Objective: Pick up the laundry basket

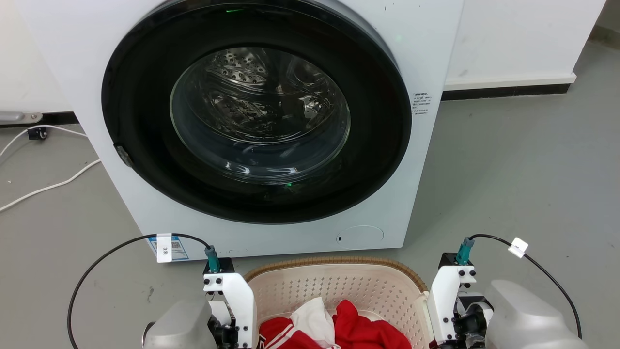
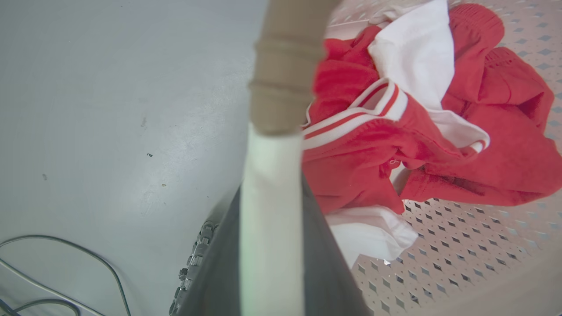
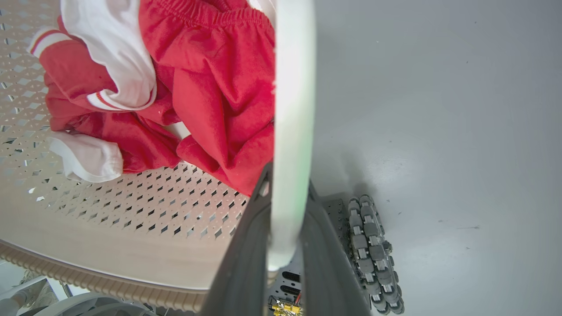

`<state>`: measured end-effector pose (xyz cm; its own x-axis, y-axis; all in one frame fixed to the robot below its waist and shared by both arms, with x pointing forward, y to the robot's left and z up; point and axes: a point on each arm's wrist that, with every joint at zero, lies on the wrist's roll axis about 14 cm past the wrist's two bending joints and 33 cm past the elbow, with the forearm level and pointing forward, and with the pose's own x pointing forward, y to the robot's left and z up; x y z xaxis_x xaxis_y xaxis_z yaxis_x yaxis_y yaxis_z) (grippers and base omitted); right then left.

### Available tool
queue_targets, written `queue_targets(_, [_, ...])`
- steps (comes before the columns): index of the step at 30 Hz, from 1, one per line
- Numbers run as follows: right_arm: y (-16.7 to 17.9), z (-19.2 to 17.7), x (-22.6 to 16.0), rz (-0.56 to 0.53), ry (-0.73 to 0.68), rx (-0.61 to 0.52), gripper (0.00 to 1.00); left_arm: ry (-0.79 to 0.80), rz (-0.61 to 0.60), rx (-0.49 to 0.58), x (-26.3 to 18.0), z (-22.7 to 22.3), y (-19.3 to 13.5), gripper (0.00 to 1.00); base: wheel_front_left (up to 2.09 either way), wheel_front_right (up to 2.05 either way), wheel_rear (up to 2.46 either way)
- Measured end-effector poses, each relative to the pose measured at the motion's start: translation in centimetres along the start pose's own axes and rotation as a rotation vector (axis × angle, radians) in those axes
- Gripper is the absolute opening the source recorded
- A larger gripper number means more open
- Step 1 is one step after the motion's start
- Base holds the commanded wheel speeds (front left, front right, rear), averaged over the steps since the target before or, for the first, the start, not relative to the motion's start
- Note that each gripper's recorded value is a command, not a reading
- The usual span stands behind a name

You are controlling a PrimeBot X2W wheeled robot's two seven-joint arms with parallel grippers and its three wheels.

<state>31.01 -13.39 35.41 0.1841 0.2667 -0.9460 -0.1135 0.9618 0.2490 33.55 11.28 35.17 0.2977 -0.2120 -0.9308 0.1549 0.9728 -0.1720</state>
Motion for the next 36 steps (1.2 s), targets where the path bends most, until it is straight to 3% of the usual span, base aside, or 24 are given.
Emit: queue_targets(36, [-0.12,-0.39,0.00,-0.001,0.031,0.005,0.00,0.003,-0.004,-0.007,0.17,-0.10,-0.19,0.00,0.00,0.00,0.00])
